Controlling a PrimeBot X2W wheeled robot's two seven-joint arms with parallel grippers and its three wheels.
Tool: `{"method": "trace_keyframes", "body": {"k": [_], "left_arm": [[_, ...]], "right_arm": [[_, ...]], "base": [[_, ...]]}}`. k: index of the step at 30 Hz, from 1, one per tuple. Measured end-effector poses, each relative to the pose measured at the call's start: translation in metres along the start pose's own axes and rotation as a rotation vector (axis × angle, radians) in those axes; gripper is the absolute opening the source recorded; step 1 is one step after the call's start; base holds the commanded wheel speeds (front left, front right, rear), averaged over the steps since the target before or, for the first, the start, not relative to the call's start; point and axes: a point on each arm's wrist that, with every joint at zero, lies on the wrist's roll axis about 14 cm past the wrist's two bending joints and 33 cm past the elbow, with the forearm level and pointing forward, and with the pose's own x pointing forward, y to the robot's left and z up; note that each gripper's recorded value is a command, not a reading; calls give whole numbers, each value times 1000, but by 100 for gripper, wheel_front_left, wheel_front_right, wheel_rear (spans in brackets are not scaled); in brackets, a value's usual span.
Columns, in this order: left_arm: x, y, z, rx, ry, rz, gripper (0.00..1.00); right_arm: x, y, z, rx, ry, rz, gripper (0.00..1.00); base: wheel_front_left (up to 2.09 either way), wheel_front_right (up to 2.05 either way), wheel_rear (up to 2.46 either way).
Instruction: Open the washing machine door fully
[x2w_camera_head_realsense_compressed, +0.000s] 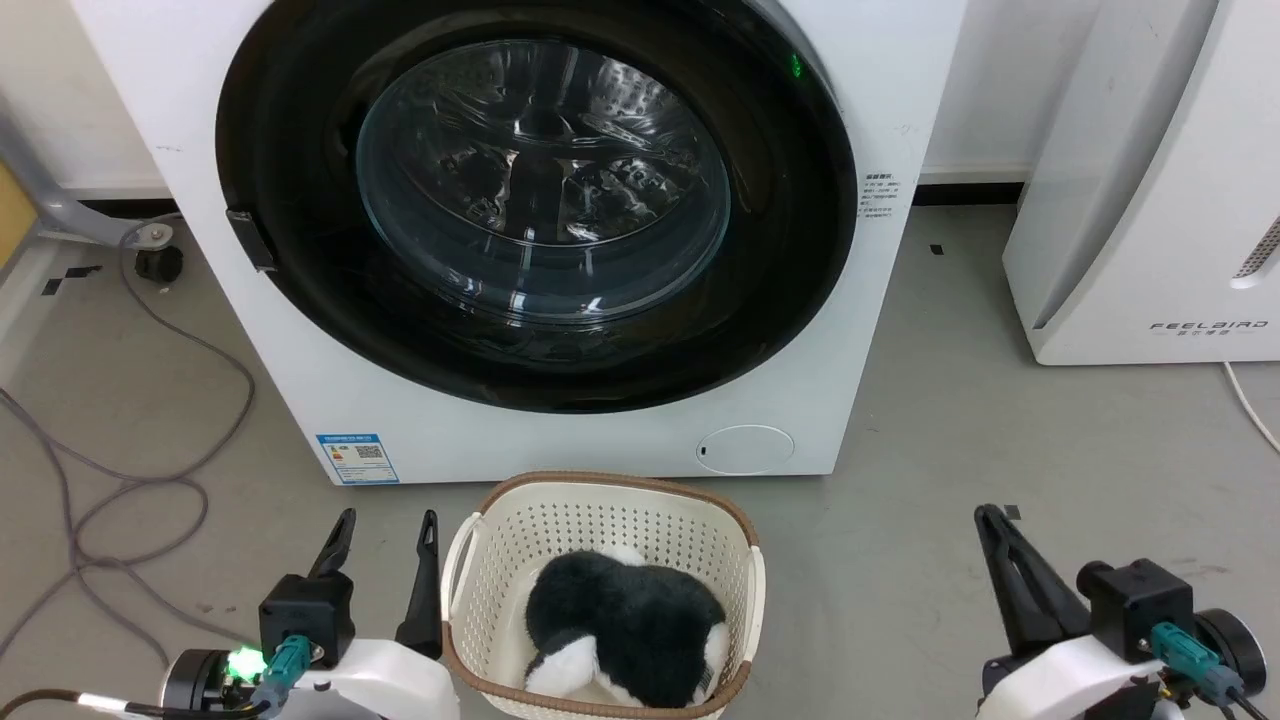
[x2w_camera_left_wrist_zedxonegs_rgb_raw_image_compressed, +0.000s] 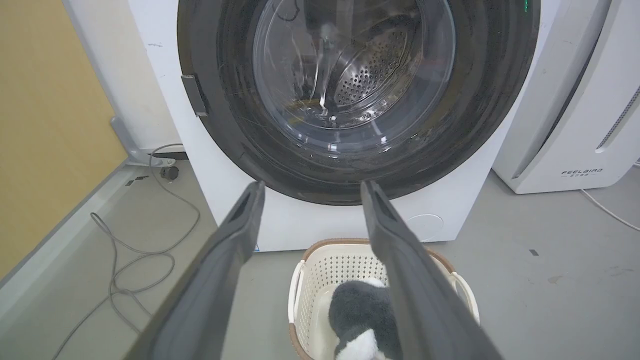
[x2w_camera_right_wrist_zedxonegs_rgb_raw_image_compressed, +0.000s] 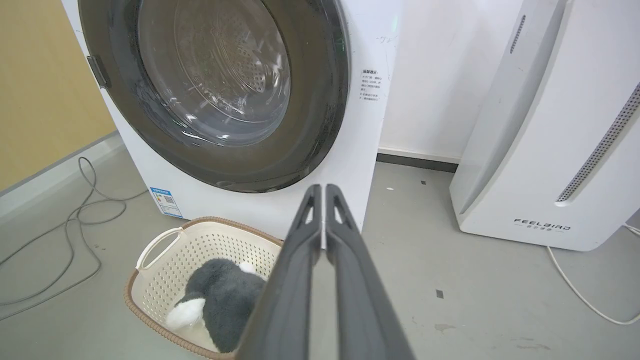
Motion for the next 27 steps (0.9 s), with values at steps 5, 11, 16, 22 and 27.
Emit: {"method": "trace_keyframes", "body": {"k": [5,11,16,22,27], "left_arm": [[0,-2,-1,-3,-3,-10,100],[-1,-2,-1,-11,-10,-11,100],[0,-4,-1,-20,-14,-16,100],[2,-6,-3,-28,-15,-25,100],[6,-7,0,-32,-29,-33,100]], "right_arm": [[-2,0,-2,47,-4,-1,0],[-2,0,1,132,-32,-3,0],[-1,0,1,250,-48,-8,0],[5,-5,5,413,-77,-23,0],[14,-12,12,525,-118,-39,0]], "base": [[0,0,0],[0,0,0],[0,0,0],[0,0,0],[0,0,0]]}}
